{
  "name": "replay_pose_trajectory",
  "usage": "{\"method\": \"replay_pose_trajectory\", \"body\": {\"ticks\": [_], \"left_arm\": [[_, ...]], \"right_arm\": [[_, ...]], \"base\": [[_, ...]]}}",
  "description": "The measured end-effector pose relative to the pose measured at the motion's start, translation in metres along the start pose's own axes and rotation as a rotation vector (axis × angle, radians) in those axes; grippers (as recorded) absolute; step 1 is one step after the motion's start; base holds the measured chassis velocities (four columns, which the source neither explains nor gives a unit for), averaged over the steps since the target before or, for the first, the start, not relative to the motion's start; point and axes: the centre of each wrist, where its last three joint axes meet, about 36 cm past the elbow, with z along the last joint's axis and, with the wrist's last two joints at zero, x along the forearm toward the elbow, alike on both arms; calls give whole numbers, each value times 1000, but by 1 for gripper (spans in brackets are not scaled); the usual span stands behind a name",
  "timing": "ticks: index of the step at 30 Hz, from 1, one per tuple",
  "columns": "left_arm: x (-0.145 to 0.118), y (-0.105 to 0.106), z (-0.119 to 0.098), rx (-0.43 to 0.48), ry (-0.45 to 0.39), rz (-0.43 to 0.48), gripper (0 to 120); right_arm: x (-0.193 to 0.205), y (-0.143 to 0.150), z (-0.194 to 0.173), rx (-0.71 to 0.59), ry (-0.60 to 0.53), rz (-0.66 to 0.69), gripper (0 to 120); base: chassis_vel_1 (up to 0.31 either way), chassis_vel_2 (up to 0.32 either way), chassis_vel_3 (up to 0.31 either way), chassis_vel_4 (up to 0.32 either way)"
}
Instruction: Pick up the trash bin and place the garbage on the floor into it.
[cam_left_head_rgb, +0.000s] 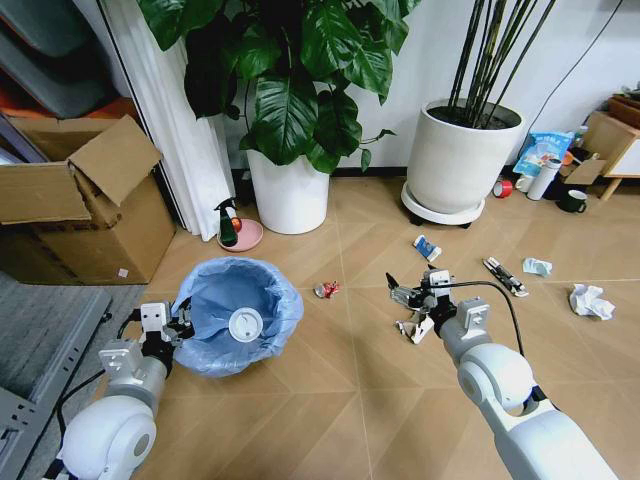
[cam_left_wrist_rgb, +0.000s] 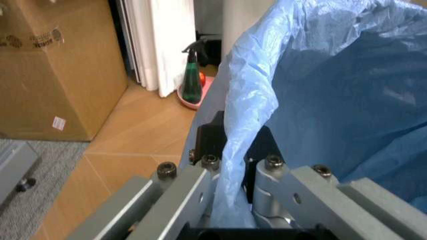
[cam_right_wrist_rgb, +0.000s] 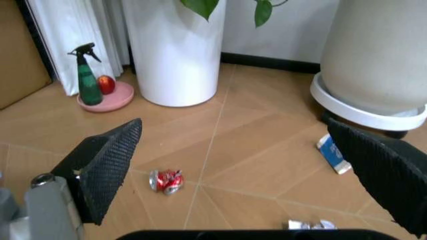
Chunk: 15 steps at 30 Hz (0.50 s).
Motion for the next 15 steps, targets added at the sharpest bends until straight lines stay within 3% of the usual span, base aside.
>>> {"method": "replay_pose_trajectory", "body": {"ticks": [15], "left_arm": [[0, 0, 2, -3, 1, 0, 0]], "right_arm": [[-8, 5, 7, 1, 11, -8, 100]], "base": [[-100, 141, 101, -146]]}}
